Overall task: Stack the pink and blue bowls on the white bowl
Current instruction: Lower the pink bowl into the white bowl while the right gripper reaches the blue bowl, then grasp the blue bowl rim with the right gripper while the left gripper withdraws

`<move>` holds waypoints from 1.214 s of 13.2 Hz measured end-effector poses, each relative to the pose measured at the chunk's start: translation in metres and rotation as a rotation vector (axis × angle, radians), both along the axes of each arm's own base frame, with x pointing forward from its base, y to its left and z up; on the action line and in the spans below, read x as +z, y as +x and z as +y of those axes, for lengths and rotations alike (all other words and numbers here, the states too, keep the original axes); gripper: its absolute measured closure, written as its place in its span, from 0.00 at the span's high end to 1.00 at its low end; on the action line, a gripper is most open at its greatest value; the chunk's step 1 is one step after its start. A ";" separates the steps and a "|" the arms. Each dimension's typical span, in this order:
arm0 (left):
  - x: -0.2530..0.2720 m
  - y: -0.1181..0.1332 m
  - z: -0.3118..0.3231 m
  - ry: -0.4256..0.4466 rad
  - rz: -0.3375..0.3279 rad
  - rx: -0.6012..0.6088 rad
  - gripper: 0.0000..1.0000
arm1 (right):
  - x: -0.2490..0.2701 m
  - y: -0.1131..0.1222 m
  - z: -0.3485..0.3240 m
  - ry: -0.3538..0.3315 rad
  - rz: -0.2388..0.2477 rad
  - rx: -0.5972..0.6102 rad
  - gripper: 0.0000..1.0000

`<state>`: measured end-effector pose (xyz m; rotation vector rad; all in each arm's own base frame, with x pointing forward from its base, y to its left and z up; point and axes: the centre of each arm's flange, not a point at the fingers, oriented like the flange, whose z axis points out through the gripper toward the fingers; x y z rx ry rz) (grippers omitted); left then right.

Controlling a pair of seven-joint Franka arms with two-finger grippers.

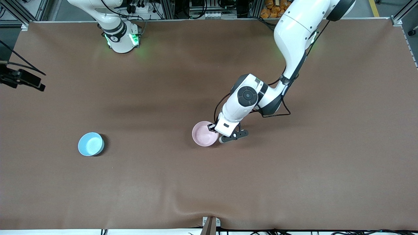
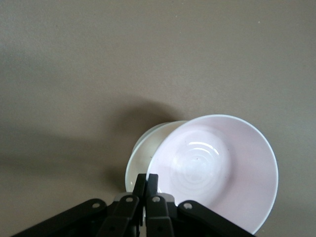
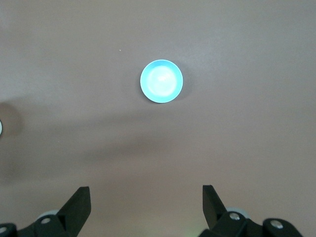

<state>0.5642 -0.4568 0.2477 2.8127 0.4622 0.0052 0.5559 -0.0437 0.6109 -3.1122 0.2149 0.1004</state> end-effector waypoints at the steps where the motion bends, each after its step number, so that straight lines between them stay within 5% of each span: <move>1: -0.003 -0.001 0.000 0.006 0.000 -0.005 0.03 | -0.014 0.011 0.004 0.000 -0.001 0.008 1.00; 6: -0.011 -0.004 0.001 0.016 0.008 -0.009 0.03 | -0.145 0.073 0.009 0.025 0.102 -0.005 1.00; 9: -0.014 -0.005 0.001 0.019 0.012 -0.010 0.03 | -0.201 0.076 -0.065 0.091 0.170 -0.065 1.00; 11: -0.020 -0.006 0.002 0.022 0.018 -0.007 0.07 | -0.217 0.081 -0.074 0.091 0.173 -0.052 1.00; 14: -0.028 -0.008 -0.002 0.012 0.009 0.001 0.19 | -0.241 0.087 -0.070 0.037 0.199 -0.018 1.00; 16: -0.024 -0.006 -0.003 0.003 0.009 0.037 0.40 | -0.271 0.095 -0.076 0.020 0.195 -0.018 1.00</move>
